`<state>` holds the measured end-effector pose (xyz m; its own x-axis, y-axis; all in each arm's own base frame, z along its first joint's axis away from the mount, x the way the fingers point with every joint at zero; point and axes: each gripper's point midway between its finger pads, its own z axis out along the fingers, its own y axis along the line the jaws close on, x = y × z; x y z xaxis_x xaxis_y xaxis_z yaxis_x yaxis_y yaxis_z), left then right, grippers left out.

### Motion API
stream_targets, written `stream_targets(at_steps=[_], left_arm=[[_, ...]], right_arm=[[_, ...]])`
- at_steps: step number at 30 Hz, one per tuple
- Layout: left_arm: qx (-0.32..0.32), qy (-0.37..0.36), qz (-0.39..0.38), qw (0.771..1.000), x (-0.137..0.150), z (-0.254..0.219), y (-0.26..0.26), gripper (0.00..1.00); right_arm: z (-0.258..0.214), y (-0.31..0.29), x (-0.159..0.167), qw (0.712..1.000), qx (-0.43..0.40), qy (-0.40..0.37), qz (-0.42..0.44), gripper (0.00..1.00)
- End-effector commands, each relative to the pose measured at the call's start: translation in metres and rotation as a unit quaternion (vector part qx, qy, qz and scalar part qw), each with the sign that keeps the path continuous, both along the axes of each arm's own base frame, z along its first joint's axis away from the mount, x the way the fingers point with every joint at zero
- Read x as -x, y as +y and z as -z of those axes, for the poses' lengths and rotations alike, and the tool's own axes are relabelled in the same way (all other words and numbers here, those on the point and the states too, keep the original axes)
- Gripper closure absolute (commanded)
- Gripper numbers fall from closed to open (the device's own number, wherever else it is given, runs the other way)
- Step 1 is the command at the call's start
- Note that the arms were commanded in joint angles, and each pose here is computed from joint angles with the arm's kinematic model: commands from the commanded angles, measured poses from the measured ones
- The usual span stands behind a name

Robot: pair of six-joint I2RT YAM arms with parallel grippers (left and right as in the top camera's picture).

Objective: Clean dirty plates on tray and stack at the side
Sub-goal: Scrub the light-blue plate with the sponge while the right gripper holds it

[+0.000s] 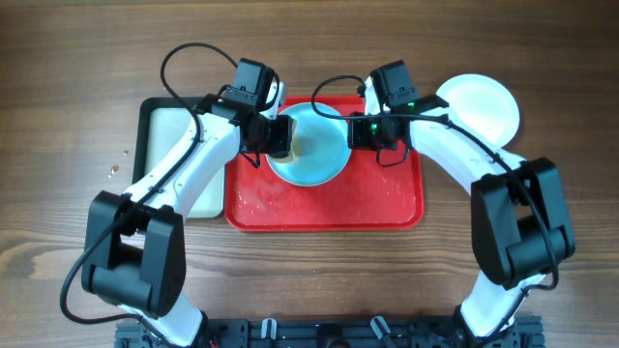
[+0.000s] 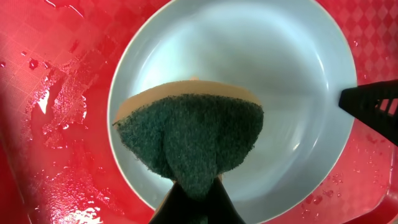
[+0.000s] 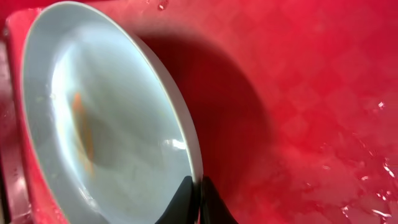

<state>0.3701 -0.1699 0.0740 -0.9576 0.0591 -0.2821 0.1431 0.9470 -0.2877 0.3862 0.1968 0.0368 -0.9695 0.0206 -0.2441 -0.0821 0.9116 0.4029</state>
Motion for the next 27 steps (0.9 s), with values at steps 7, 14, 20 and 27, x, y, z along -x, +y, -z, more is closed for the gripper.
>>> stream_targets(at_steps=[7,14,20,27], left_arm=[[0.013,0.008,-0.028,0.999,-0.003,-0.003,-0.004,0.96],[-0.032,0.011,-0.080,0.996,-0.004,0.003,0.016,0.96],[-0.041,0.023,-0.070,0.996,0.004,0.014,0.009,0.96],[-0.064,0.023,-0.068,0.995,0.005,0.022,0.009,0.96]], right_arm=[[0.005,0.007,0.021,0.998,0.063,0.010,0.015,0.96],[0.008,0.002,0.020,0.996,0.078,0.011,0.028,0.96],[0.008,0.003,0.020,0.996,0.078,0.010,0.028,0.96],[0.008,0.003,0.020,0.996,0.078,0.010,0.028,0.96]])
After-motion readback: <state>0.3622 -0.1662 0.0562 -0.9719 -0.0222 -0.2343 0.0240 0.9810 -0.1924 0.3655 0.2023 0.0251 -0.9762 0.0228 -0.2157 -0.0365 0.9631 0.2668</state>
